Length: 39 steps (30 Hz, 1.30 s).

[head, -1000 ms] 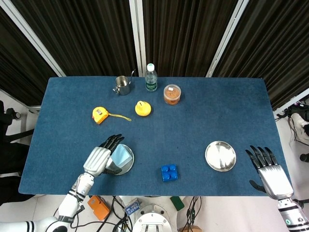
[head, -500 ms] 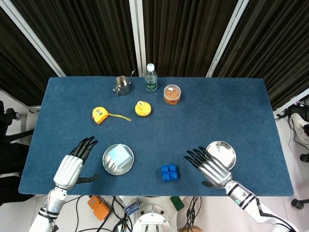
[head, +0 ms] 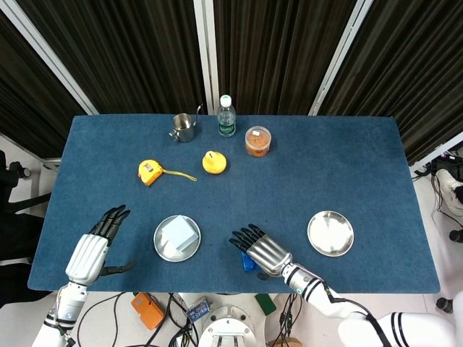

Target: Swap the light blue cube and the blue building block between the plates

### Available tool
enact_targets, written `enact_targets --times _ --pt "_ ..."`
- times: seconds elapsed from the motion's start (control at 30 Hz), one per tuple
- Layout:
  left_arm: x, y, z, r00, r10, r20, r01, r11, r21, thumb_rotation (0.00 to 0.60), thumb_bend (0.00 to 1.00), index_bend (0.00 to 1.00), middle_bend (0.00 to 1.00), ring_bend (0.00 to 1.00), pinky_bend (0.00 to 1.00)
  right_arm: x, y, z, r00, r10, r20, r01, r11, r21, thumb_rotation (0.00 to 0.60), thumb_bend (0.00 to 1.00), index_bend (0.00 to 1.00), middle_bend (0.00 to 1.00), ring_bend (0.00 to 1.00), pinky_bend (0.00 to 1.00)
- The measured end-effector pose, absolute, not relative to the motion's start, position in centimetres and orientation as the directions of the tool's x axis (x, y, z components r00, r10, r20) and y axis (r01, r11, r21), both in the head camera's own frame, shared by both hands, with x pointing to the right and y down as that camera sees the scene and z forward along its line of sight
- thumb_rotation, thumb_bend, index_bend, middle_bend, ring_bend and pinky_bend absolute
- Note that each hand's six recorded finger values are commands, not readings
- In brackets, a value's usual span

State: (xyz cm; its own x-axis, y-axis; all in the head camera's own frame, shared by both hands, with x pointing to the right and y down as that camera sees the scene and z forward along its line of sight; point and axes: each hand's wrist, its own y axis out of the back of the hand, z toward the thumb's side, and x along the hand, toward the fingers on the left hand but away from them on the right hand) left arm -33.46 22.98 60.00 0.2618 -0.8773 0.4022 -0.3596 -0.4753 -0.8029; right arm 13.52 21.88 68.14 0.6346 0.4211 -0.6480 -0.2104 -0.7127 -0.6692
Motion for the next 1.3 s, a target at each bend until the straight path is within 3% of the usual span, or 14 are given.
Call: enact_targets --times 0.1,0.17,0.27,0.37,0.6,0.83,1.1,1.23,1.3 --pt "-33.7 23.0 59.8 0.257 -0.881 0.398 -0.364 -0.470 -0.804 0.600 0.00 0.00 0.00 0.00 0.23 13.1 21.7 68.4 0.628 0.429 -0.649 -0.216 -0.705 -0.675 0.600 0.40 0.43 0.39 0.35 0.31" --pt "-33.9 23.0 59.8 0.255 -0.881 0.398 -0.367 -0.469 -0.803 0.600 0.00 0.00 0.00 0.00 0.23 13.2 21.5 68.6 0.620 0.445 -0.646 -0.213 -0.697 -0.684 0.600 0.43 0.54 0.48 0.45 0.39" --pt "-34.1 23.0 59.8 0.252 -0.882 0.397 -0.371 -0.467 -0.803 0.600 0.00 0.00 0.00 0.00 0.23 13.3 21.2 68.7 0.608 0.468 -0.641 -0.208 -0.685 -0.698 0.600 0.44 0.65 0.56 0.54 0.48" --pt "-34.1 23.0 59.7 0.252 -0.884 0.392 -0.375 -0.463 -0.803 0.600 0.00 0.00 0.00 0.00 0.23 13.5 20.8 68.5 0.599 0.499 -0.627 -0.194 -0.669 -0.718 0.600 0.45 0.69 0.60 0.57 0.50" --pt "-34.5 22.8 59.2 0.249 -0.891 0.380 -0.383 -0.451 -0.806 0.600 0.00 0.00 0.00 0.00 0.22 16.1 17.9 66.8 0.547 0.614 -0.569 -0.145 -0.599 -0.787 0.600 0.45 0.67 0.59 0.57 0.50" --pt "-35.0 22.8 59.3 0.250 -0.891 0.379 -0.373 -0.450 -0.812 0.600 0.00 0.00 0.00 0.00 0.22 24.7 13.6 66.2 0.361 0.728 -0.582 -0.192 -0.553 -0.811 0.600 0.45 0.65 0.59 0.56 0.49" --pt "-35.1 22.7 60.2 0.251 -0.881 0.401 -0.362 -0.469 -0.806 0.600 0.00 0.00 0.00 0.00 0.22 31.0 14.5 68.6 0.251 0.706 -0.662 -0.239 -0.618 -0.749 0.600 0.45 0.58 0.59 0.51 0.46" --pt "-35.2 22.7 60.0 0.249 -0.885 0.393 -0.362 -0.462 -0.810 0.600 0.00 0.00 0.00 0.00 0.22 32.1 15.7 69.2 0.253 0.687 -0.681 -0.261 -0.629 -0.732 0.600 0.45 0.46 0.54 0.43 0.42" --pt "-35.3 22.7 59.9 0.248 -0.886 0.392 -0.364 -0.460 -0.810 0.600 0.00 0.00 0.00 0.00 0.22 32.5 16.2 69.4 0.252 0.676 -0.692 -0.269 -0.638 -0.722 0.600 0.45 0.27 0.41 0.35 0.37"
